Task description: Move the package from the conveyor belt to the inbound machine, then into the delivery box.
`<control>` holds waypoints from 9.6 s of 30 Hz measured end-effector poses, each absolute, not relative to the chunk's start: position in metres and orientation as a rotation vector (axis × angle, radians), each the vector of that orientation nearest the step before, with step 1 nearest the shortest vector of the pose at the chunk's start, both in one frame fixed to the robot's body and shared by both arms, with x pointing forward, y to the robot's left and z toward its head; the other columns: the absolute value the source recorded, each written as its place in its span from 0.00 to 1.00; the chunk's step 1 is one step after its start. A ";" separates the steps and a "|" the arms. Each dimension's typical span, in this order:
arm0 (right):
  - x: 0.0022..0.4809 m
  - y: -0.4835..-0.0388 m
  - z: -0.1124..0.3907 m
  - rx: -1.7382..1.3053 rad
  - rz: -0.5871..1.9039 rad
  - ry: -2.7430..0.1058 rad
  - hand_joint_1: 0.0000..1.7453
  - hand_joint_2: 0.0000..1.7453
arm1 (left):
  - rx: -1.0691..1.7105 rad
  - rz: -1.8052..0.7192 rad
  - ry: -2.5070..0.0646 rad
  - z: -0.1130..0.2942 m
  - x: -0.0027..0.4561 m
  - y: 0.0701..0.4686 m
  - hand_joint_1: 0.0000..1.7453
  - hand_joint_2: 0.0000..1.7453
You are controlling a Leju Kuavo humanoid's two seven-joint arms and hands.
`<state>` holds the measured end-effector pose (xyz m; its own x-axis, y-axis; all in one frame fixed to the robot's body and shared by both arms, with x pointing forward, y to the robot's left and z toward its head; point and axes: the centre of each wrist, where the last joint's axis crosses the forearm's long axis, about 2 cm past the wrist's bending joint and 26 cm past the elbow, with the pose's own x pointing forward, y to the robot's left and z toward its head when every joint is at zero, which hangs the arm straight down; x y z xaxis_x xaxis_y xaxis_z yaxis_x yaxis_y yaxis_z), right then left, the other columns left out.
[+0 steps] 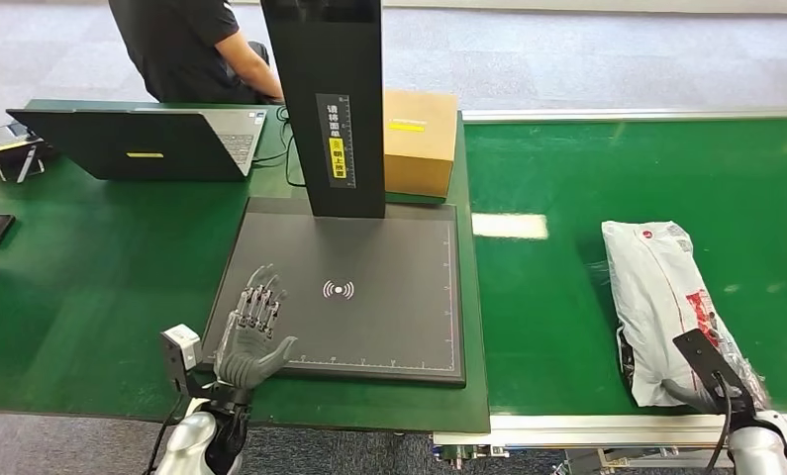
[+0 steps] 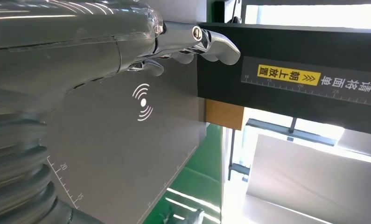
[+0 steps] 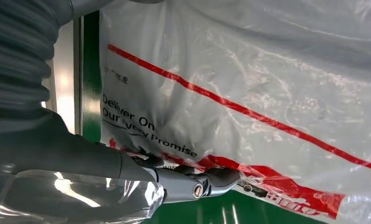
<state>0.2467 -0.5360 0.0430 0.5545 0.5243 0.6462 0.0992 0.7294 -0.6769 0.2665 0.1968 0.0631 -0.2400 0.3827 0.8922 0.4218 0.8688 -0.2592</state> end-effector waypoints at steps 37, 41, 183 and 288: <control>0.272 -0.515 0.057 -0.888 0.276 -1.271 1.00 1.00 | -0.566 -0.033 -1.836 0.059 0.267 0.201 0.00 1.00; 0.273 -0.503 0.073 -1.106 0.404 -1.354 1.00 1.00 | -0.565 -0.033 -1.836 0.059 0.267 0.201 0.00 1.00; 0.261 -0.302 0.086 0.209 0.008 -1.888 0.00 1.00 | -0.399 -0.186 -2.003 0.087 0.265 0.199 0.00 1.00; 0.263 -0.285 0.071 0.284 0.058 -1.801 0.00 1.00 | 0.547 -0.995 -1.657 0.122 0.337 0.148 1.00 1.00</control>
<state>0.2626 -0.2847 0.0711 -0.2199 -0.1617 0.9620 -0.2232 0.9684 0.1117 0.3366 0.1480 0.1220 -0.3186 -0.7685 0.5549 0.1290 0.5448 0.8286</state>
